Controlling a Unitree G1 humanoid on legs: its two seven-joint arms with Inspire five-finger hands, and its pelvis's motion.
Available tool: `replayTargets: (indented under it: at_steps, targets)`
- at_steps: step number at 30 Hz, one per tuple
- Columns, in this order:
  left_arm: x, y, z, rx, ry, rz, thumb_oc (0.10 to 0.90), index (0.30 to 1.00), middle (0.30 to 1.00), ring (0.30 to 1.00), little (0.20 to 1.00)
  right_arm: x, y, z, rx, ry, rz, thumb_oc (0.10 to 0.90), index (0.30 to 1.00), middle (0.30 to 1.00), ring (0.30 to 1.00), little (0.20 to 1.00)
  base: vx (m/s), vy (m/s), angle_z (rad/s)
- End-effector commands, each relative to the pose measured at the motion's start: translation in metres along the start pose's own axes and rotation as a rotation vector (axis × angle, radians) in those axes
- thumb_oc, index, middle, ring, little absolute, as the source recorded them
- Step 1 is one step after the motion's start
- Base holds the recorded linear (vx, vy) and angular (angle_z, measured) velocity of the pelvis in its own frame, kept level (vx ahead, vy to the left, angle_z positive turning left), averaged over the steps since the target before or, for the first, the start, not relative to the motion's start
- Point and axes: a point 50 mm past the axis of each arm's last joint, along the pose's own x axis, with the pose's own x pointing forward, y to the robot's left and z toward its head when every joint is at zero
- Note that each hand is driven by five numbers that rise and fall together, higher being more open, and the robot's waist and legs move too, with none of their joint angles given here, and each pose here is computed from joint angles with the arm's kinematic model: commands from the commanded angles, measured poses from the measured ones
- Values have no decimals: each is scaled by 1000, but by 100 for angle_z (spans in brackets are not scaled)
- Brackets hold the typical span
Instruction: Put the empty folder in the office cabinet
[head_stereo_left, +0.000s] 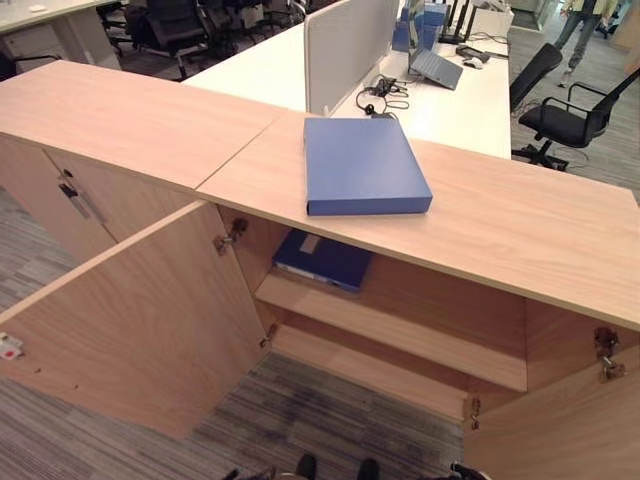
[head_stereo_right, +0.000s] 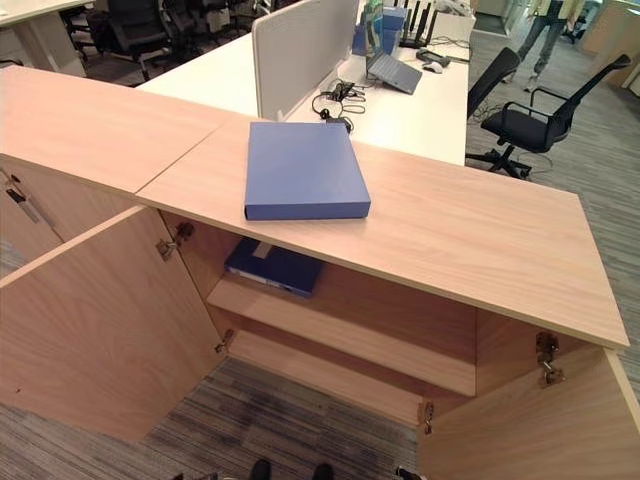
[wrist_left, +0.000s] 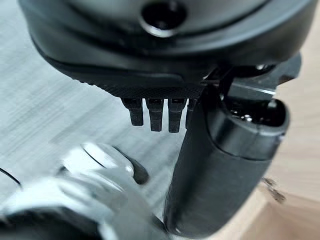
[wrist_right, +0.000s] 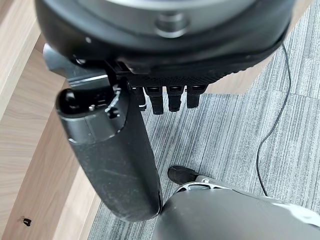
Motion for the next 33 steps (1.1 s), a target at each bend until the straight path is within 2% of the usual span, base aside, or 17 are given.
replayTargets:
  at_steps: [1,8,11,13,14,15,17,18,20,21,23,28,31,32,33]
  targets:
    - [2,-8,17,-68,-58,-4,800,900,900,900,900,0,-9,-6,-44,30,-36,800,900,900,900,900,0,0,0]
    - [2,-5,29,-92,-116,3,800,900,900,900,900,0,-6,-5,-40,16,-25,800,900,900,900,900,0,0,0]
    - [-11,-13,75,-73,-357,-50,800,900,900,900,900,0,-8,-2,-41,-6,-34,800,900,900,900,900,0,0,0]
    - [-37,-13,114,-72,-593,-85,800,900,900,900,900,0,-11,-1,-31,-25,-41,800,900,900,900,900,-21,-6,4]
    - [-37,-13,114,-72,-593,-85,800,900,900,900,900,0,-11,-1,-31,-25,-41,800,900,900,900,900,-27,-23,13]
    - [-66,-5,142,-32,-796,-87,800,900,900,900,900,-1,-11,1,-26,-45,-42,800,900,900,900,900,-20,-24,14]
    - [-95,4,167,30,-989,-69,800,900,900,900,900,-1,-13,-2,-31,-46,-42,800,900,900,900,900,-11,-26,8]
    - [-120,13,187,57,-1141,-38,800,900,900,900,900,-2,-15,-7,-43,-31,-37,800,900,900,900,900,0,0,0]
    - [-147,15,209,36,-1297,-28,800,900,900,900,900,-1,-17,-10,-59,-13,-34,800,900,900,900,900,0,0,0]
    - [-172,12,221,-50,-1417,-62,800,900,900,900,900,-1,-16,-12,-75,-3,-25,800,900,900,900,900,0,0,0]
    - [-194,2,230,-103,-1517,-104,800,900,900,900,900,-1,-14,-12,-82,2,-20,800,900,900,900,900,0,0,0]
    - [-243,-9,243,-100,-1757,-172,800,900,900,900,900,0,-9,-5,-82,-20,-5,800,900,900,900,900,3,-7,2]
    - [-269,-11,249,-65,-1897,-152,800,900,900,900,900,0,-6,-4,-96,-24,6,800,900,900,900,900,0,0,0]
    - [-269,-11,249,-65,-1898,-150,800,900,900,900,900,0,-6,-4,-96,-25,6,800,900,900,900,900,0,0,0]
    - [-284,-12,253,-26,-1986,-115,800,900,900,900,900,0,-5,-4,-103,-24,10,800,900,900,900,900,0,0,0]
